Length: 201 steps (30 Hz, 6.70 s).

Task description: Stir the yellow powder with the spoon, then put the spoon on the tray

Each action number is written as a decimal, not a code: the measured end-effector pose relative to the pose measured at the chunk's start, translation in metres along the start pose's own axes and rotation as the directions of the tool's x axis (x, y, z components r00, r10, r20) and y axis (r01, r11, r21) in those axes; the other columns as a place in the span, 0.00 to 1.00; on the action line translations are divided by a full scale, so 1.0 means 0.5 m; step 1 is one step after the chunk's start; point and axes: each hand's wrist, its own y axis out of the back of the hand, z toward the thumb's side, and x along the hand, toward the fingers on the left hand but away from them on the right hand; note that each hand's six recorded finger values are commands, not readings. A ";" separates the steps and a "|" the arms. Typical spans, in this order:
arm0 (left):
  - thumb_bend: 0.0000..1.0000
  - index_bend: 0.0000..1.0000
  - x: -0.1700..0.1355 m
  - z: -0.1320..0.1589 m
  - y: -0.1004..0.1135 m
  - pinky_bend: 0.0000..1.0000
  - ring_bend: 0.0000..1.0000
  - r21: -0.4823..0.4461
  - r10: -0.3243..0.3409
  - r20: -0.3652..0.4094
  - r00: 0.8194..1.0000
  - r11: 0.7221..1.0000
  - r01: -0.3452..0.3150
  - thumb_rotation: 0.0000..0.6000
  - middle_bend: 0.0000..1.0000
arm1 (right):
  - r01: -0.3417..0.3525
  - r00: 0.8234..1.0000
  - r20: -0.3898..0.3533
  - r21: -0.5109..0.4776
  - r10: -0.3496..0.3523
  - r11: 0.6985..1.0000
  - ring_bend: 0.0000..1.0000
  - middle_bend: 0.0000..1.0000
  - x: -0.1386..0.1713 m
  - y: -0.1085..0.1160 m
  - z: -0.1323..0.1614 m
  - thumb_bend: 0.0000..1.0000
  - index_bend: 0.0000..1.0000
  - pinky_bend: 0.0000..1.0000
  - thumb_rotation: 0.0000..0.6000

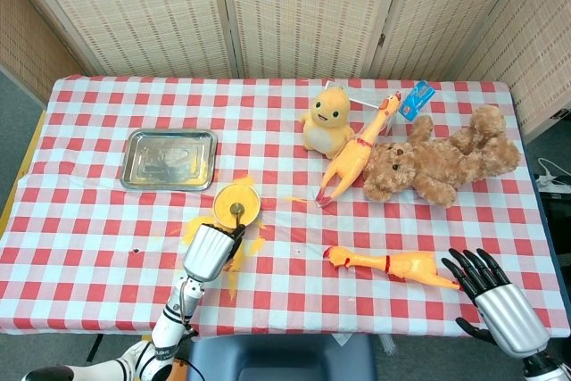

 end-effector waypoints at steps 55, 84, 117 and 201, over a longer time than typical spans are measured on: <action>0.76 0.77 0.053 -0.033 0.043 1.00 1.00 -0.214 -0.047 -0.122 0.991 0.977 0.020 1.00 1.00 | 0.003 1.000 0.018 0.009 -0.003 1.000 0.00 0.00 -0.005 -0.002 -0.007 0.08 0.00 0.00 1.00; 0.76 0.78 0.098 -0.091 0.058 1.00 1.00 -0.143 0.019 -0.177 0.984 0.989 -0.045 1.00 1.00 | -0.003 1.000 0.026 0.014 0.003 1.000 0.00 0.00 -0.008 -0.005 -0.007 0.08 0.00 0.00 1.00; 0.75 0.78 0.064 -0.065 0.058 1.00 1.00 -0.222 -0.075 -0.163 0.984 0.974 0.037 1.00 1.00 | 0.008 1.000 0.019 0.009 -0.008 1.000 0.00 0.00 -0.003 0.000 -0.007 0.08 0.00 0.00 1.00; 0.75 0.79 0.113 -0.110 0.047 1.00 1.00 -0.029 0.050 -0.096 0.994 0.998 -0.053 1.00 1.00 | 0.016 0.999 0.043 0.019 -0.017 1.000 0.00 0.00 -0.005 0.002 -0.012 0.08 0.00 0.00 1.00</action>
